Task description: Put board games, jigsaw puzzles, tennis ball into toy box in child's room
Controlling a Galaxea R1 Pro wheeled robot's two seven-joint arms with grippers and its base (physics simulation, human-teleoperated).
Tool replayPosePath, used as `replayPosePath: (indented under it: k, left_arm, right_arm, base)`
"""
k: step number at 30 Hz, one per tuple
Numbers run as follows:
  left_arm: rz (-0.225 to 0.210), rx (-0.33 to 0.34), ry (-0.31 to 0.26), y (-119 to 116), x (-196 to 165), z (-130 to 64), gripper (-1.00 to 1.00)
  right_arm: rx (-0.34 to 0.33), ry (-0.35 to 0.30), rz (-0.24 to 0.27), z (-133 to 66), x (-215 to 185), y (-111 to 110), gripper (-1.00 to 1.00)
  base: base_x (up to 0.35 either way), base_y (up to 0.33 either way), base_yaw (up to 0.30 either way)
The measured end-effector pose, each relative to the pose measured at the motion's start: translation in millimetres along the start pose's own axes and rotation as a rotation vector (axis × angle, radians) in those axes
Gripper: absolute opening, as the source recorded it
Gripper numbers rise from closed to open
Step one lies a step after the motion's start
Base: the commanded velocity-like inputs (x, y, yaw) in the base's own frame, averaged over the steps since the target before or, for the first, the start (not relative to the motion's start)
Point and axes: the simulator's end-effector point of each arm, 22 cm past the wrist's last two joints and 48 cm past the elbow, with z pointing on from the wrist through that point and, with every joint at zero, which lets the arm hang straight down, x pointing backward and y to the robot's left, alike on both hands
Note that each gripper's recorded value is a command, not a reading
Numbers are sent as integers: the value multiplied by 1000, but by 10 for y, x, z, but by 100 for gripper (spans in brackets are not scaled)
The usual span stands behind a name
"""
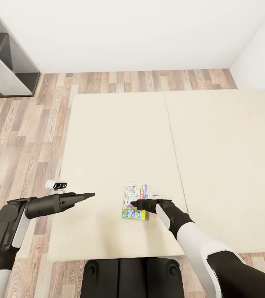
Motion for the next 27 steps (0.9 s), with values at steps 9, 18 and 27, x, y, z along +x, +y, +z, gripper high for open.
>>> replayPosePath:
  k: [9,18,27]
  left_arm:
    - [0,-1,0,1,1,0,100]
    - [0,-1,0,1,0,0,100]
    - [0,0,0,1,0,0,100]
  right_arm:
    - [0,2,-7,2,6,7,100]
    - [0,3,-8,3,7,8,100]
    - [0,3,-9,2,8,9,100]
  base:
    - [0,0,0]
    - [0,18,0]
    - [0,19,0]
